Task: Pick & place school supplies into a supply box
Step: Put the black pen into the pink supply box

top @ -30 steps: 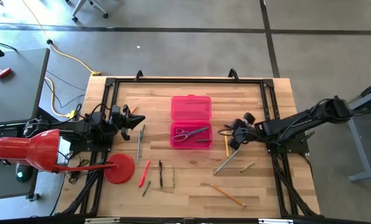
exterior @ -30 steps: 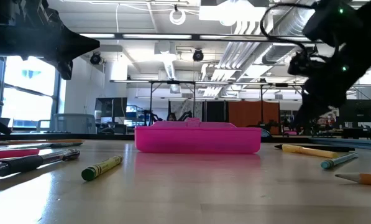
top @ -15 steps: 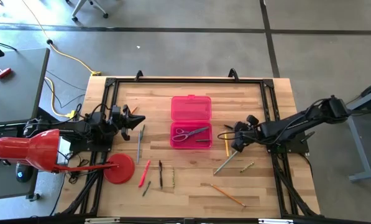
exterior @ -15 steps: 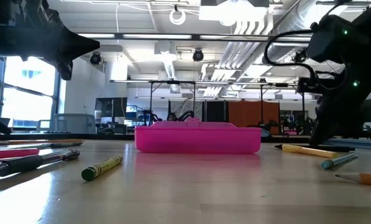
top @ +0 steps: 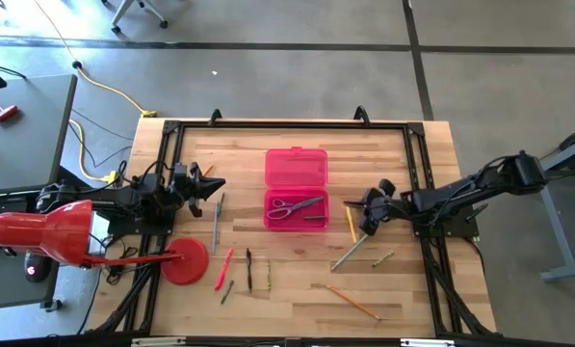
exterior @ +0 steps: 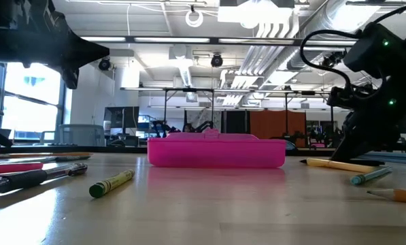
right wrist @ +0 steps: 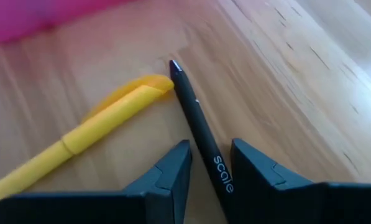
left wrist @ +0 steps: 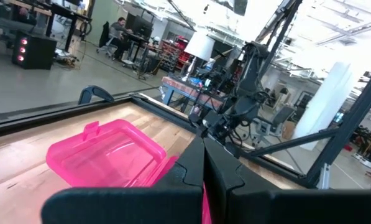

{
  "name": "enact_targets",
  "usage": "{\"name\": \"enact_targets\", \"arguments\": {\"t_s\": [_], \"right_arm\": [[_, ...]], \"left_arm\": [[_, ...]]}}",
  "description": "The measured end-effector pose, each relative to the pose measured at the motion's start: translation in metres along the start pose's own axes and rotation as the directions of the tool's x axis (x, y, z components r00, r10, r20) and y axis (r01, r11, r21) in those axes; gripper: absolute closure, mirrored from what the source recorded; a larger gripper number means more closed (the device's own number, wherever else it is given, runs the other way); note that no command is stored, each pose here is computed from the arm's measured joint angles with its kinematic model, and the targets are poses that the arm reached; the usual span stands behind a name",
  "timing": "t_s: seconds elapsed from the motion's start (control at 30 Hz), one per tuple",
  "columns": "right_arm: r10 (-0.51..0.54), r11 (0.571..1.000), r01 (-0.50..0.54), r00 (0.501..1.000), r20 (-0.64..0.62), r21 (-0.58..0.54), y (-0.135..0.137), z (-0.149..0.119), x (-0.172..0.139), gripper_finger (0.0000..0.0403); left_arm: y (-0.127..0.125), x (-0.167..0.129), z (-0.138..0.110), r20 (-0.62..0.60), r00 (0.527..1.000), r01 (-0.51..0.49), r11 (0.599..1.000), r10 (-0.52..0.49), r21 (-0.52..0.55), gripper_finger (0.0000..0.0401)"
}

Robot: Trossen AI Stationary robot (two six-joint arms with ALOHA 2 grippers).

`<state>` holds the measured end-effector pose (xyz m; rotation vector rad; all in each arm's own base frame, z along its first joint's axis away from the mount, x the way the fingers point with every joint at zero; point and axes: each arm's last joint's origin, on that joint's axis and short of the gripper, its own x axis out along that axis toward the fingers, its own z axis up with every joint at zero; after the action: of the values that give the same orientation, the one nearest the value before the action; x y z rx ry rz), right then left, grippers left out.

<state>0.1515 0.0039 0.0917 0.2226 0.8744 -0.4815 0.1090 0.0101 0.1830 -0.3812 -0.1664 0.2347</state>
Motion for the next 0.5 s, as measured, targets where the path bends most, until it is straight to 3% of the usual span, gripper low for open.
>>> {"name": "enact_targets", "arguments": {"t_s": [0.17, 0.33, 0.5], "right_arm": [[0.041, 0.998, -0.04, 0.999, 0.026, -0.049, 0.002, 0.002, 0.0, 0.0324], [0.074, 0.996, -0.072, 0.997, 0.028, -0.056, 0.006, 0.008, -0.001, 0.0388], [0.063, 0.995, -0.056, 0.994, 0.092, -0.086, 0.016, 0.032, -0.006, 0.038]], "left_arm": [[0.0, 0.0, 0.0, 0.0, 1.0, 0.0, 1.0, 0.0, -0.005, 0.0368], [0.0, 0.0, 0.0, 0.0, 1.0, -0.001, 1.0, 0.001, -0.005, 0.0368], [0.0, 0.0, 0.0, 0.0, 1.0, -0.001, 1.0, 0.001, -0.005, 0.0368]]}}
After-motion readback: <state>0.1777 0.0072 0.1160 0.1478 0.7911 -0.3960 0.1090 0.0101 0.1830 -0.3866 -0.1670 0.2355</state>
